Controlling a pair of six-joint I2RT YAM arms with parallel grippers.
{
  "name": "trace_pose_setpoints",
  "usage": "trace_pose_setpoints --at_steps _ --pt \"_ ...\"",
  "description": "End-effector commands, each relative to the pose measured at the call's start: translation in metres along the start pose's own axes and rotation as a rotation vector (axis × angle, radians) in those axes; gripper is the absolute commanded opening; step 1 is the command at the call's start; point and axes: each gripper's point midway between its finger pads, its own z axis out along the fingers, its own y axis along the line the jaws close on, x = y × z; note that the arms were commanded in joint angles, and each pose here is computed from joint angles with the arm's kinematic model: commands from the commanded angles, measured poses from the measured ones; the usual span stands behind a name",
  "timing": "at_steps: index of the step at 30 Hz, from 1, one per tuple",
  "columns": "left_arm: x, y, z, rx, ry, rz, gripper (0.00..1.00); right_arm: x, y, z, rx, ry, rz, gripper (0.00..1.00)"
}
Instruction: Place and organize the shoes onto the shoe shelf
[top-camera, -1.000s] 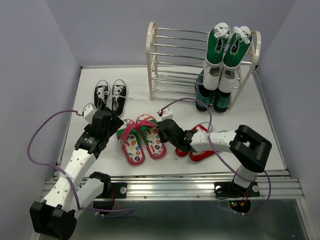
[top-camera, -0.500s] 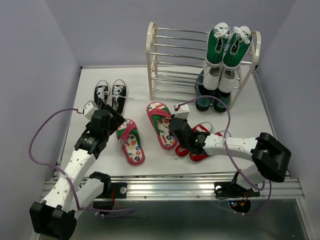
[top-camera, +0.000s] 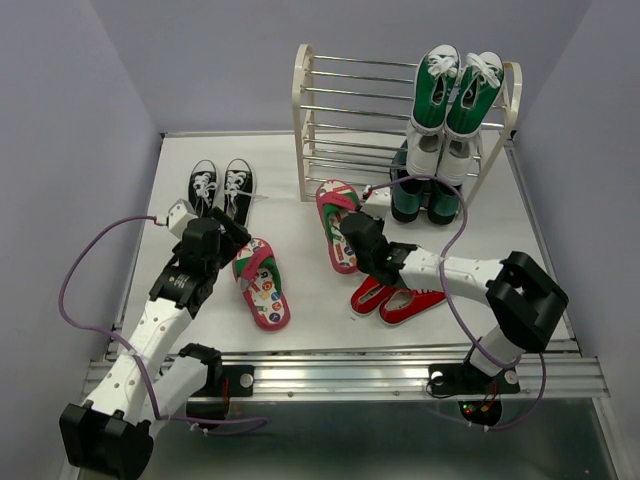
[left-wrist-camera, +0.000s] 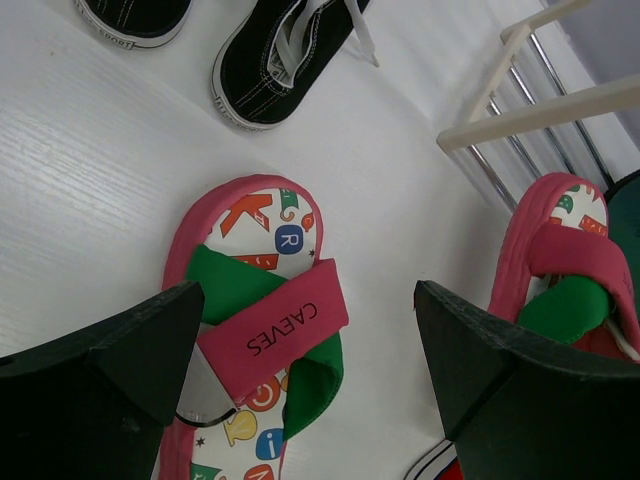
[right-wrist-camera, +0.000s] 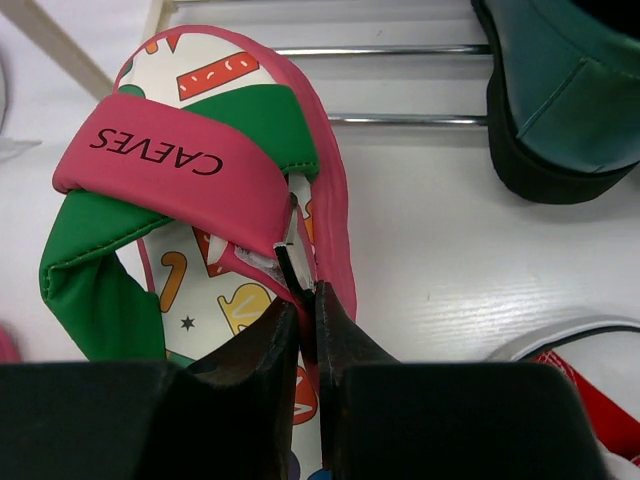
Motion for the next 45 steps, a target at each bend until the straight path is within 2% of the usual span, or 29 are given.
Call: trace_pose_setpoints --at_steps 1,7,18,32,45 --pt "-0.01 -0.009 -0.003 0.038 -0.04 -0.016 0.99 -0.061 0.004 0.017 0.066 -0.155 0.188 0.01" --pt "-0.013 -0.01 -0.003 0.037 -0.051 -0.016 0.99 -0.072 -0.014 0.043 0.163 -0.189 0.214 0.01" --pt "-0.018 -0.012 -0.001 0.039 -0.073 -0.01 0.99 -0.097 -0.026 0.086 0.205 -0.245 0.232 0.01" --pt "-0.023 -0.011 0.0 0.024 -0.091 0.001 0.99 -0.115 -0.035 0.115 0.257 -0.315 0.243 0.01" --pt "-0.028 -0.012 -0.001 0.025 -0.108 0.013 0.99 -0.123 -0.054 0.129 0.326 -0.37 0.317 0.01"
